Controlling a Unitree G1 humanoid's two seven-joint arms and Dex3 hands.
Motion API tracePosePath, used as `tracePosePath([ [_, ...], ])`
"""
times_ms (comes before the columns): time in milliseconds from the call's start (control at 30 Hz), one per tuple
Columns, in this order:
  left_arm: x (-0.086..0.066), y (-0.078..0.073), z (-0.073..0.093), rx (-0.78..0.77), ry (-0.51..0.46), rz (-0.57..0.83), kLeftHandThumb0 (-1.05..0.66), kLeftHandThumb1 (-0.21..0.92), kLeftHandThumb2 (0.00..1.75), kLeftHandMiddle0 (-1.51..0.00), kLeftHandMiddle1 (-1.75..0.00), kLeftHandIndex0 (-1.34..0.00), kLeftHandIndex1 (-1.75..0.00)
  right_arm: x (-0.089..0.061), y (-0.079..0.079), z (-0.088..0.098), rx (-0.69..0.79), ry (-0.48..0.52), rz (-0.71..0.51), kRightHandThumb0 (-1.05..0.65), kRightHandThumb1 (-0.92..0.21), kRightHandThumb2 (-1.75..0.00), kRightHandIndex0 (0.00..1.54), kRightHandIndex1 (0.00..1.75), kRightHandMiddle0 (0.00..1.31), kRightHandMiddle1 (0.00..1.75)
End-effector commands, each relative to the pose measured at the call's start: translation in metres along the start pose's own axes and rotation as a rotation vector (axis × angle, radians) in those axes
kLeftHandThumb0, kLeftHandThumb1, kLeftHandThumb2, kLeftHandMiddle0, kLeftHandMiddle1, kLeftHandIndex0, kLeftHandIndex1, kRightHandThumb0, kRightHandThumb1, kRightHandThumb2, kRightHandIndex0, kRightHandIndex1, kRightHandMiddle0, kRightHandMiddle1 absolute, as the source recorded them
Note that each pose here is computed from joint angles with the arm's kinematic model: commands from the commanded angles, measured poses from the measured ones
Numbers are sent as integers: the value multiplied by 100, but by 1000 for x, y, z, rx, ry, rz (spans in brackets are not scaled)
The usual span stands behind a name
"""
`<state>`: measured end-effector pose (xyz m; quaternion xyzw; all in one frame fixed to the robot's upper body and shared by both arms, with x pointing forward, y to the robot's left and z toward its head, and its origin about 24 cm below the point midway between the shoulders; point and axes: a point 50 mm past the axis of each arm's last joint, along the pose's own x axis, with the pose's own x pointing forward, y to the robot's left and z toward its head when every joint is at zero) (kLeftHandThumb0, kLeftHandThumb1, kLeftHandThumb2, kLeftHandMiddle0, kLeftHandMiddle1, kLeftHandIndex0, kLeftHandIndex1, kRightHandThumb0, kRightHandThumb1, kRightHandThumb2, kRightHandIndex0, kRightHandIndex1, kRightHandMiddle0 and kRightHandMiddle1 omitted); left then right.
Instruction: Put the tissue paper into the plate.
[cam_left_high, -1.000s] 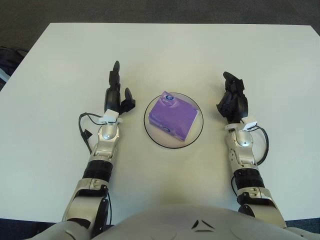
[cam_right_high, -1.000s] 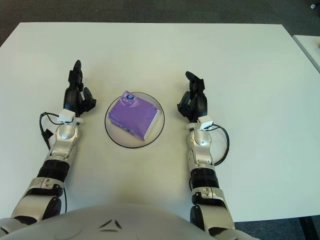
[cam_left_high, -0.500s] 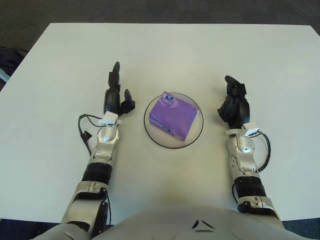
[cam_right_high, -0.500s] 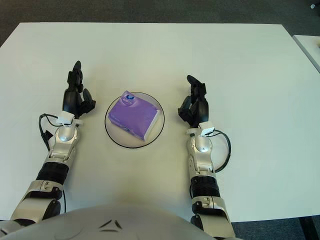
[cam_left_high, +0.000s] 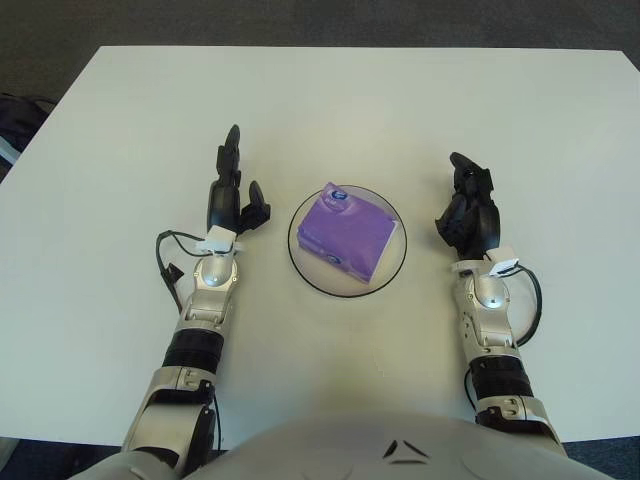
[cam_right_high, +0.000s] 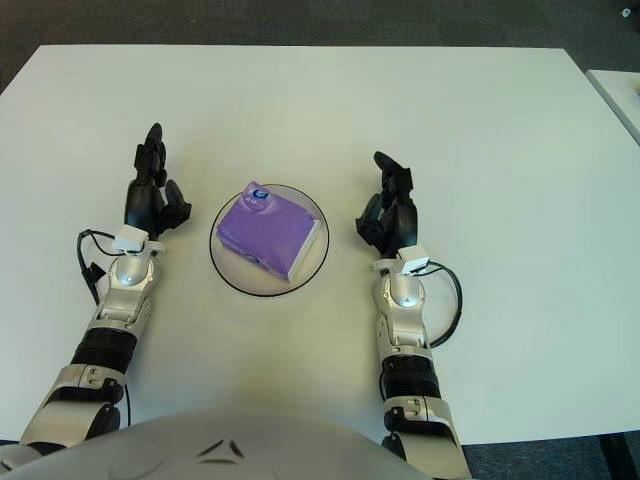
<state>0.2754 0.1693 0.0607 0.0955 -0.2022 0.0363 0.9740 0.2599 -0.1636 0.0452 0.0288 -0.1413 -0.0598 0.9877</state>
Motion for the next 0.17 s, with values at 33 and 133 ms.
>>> tracePosePath([
  [33,-78,-11,-50,6,338,-49,-79,92,95,-13,-2,0,-34,-46,-8,-40,-28,241,-40,-45,-92,-100,38,5,0,78],
  [133,-79,-12,-50,2,338,-48,-79,92,94,-14,-3,0,-35,-46,-8,-40,-30,241,-41,-45,-92,-100,38,5,0,78],
])
